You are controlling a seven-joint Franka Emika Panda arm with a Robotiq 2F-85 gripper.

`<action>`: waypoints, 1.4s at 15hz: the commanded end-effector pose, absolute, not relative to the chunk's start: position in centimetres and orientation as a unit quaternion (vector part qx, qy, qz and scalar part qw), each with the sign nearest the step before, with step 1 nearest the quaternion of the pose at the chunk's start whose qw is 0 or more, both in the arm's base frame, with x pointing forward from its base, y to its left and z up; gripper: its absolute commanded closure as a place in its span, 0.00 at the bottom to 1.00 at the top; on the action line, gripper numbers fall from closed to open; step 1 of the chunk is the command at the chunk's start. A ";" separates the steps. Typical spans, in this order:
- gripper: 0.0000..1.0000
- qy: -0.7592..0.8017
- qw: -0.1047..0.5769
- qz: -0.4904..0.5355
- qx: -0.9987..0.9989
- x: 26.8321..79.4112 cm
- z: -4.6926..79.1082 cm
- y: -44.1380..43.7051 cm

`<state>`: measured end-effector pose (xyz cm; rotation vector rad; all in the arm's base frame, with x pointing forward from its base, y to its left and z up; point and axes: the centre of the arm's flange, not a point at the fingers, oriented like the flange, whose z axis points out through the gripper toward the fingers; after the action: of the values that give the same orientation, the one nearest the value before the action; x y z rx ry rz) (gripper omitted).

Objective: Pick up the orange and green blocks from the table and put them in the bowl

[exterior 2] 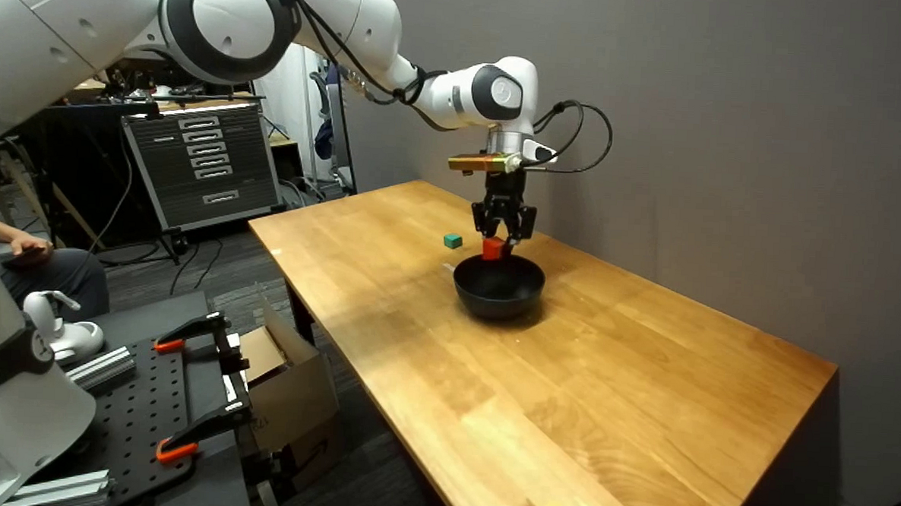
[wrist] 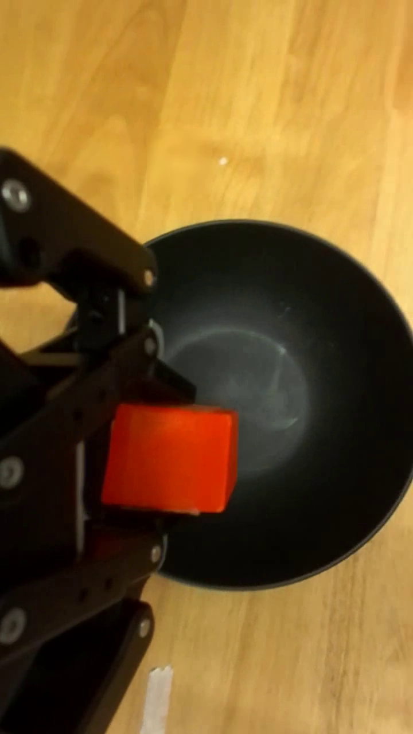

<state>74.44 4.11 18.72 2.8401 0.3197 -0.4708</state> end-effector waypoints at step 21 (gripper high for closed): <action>0.00 0.282 -0.077 -0.035 0.956 75.9 14.6 20.4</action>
<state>73.50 19.13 17.07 3.1524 0.8922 -0.1245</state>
